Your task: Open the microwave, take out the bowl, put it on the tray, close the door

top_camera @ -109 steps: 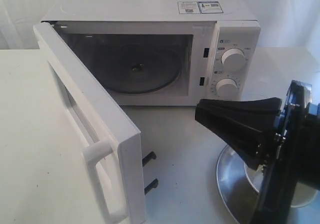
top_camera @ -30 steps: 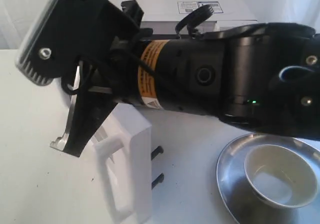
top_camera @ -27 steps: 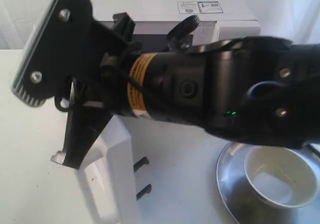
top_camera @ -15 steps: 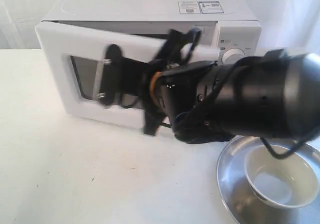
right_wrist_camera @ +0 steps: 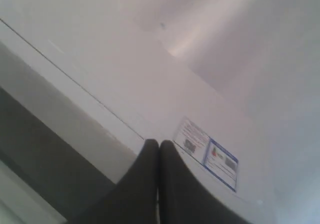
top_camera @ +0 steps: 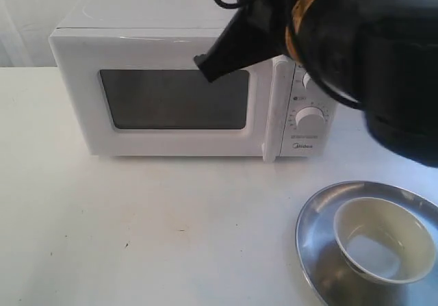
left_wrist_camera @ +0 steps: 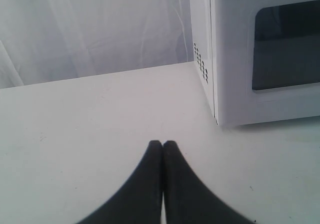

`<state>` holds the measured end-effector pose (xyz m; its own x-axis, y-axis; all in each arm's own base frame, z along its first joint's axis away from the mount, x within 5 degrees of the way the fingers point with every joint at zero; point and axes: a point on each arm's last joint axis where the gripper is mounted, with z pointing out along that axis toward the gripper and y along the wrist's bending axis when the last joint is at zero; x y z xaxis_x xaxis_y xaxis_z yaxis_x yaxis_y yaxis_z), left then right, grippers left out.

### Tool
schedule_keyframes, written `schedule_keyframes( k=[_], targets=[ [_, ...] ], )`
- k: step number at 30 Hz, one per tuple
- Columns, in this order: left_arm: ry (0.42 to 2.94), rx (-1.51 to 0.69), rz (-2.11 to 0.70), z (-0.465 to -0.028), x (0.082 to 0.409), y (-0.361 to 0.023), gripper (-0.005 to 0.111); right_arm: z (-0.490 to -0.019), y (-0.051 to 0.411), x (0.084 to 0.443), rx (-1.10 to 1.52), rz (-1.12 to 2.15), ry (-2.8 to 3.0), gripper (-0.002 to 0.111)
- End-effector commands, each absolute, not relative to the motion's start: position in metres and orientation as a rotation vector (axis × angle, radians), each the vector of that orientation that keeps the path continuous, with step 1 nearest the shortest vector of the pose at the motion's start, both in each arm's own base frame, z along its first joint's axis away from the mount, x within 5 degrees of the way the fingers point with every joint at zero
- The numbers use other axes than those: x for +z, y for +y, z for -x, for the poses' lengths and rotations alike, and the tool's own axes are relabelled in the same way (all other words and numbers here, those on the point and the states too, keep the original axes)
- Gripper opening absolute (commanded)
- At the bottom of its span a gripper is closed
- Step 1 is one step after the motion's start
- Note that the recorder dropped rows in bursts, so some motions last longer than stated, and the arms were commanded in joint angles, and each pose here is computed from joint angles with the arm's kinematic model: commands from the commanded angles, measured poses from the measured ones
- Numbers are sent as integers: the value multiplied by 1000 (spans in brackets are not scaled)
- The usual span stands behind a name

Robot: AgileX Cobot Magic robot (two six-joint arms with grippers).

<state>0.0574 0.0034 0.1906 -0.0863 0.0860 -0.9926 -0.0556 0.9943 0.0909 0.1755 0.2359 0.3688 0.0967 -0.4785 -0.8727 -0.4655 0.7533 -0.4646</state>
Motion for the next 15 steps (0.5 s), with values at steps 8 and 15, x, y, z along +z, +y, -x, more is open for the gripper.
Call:
schedule_keyframes(
  k=[8, 15],
  targets=[
    [1649, 112, -22, -57, 192, 3, 0, -68, 121, 363, 674, 794, 1322, 0],
    [1649, 112, -22, -57, 192, 3, 0, -44, 96, 360, 1038, 714, 1338, 0]
  ],
)
